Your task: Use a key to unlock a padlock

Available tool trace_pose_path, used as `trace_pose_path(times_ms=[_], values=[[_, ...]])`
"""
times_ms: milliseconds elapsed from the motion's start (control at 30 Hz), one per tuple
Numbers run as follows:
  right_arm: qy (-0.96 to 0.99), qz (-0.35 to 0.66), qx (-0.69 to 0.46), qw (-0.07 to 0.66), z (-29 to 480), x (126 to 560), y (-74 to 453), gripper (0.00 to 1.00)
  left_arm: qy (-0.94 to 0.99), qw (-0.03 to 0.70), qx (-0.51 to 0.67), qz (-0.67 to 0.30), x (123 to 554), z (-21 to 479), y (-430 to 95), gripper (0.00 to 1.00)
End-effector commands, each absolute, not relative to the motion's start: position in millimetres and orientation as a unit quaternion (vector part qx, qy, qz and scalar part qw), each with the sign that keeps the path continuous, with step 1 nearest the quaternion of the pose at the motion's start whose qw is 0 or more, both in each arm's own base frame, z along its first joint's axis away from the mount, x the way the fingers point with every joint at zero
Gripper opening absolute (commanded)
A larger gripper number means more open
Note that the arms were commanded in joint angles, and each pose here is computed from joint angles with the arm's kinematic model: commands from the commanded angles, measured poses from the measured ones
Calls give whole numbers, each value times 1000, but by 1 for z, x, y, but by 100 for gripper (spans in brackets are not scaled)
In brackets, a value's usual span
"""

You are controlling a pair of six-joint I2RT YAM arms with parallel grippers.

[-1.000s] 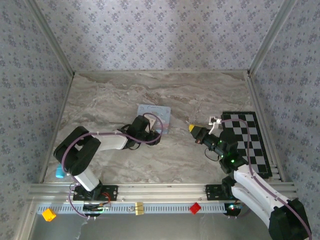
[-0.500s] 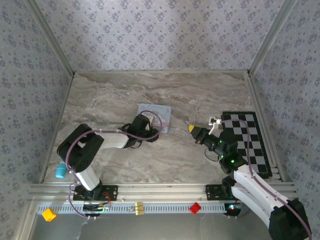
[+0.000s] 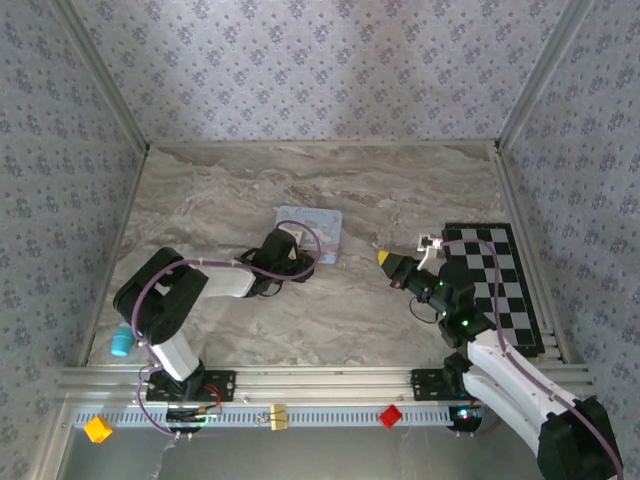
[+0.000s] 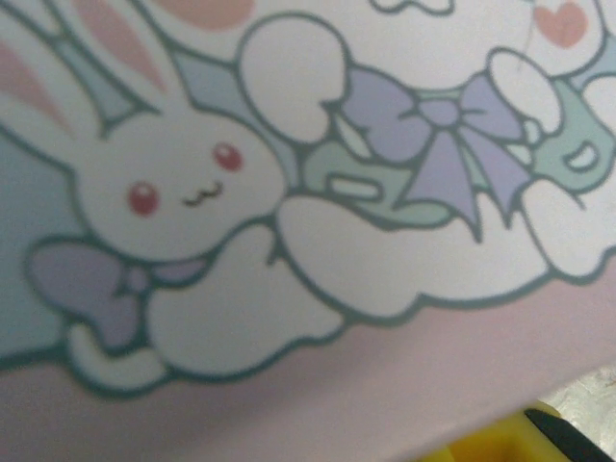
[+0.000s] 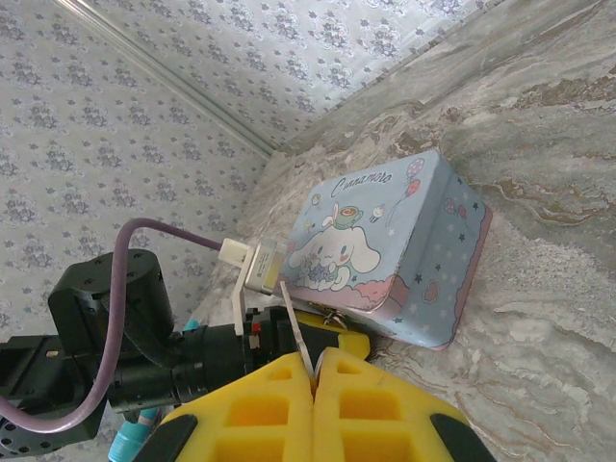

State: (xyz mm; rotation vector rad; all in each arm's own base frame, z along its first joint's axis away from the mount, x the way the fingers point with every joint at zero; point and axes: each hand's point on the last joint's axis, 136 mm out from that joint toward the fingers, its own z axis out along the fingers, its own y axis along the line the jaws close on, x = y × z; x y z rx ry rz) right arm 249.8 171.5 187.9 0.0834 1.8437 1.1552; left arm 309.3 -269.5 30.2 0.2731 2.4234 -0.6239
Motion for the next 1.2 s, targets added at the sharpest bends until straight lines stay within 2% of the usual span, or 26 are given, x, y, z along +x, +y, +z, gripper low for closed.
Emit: trace_pose_path(times_ms=[0, 200, 567, 900, 1167], values=[[744, 471, 36, 473, 190, 250, 171, 0, 919, 317, 81, -218, 313, 28, -255, 37], [743, 471, 36, 473, 191, 249, 171, 0, 918, 316, 79, -225, 316, 28, -258, 40], [746, 469, 38, 472, 188, 249, 170, 0, 919, 328, 70, -207, 316, 37, -247, 33], [746, 468, 39, 471, 188, 249, 170, 0, 923, 326, 76, -189, 314, 40, -241, 35], [746, 469, 40, 472, 189, 249, 170, 0, 940, 304, 79, -134, 315, 31, -230, 35]])
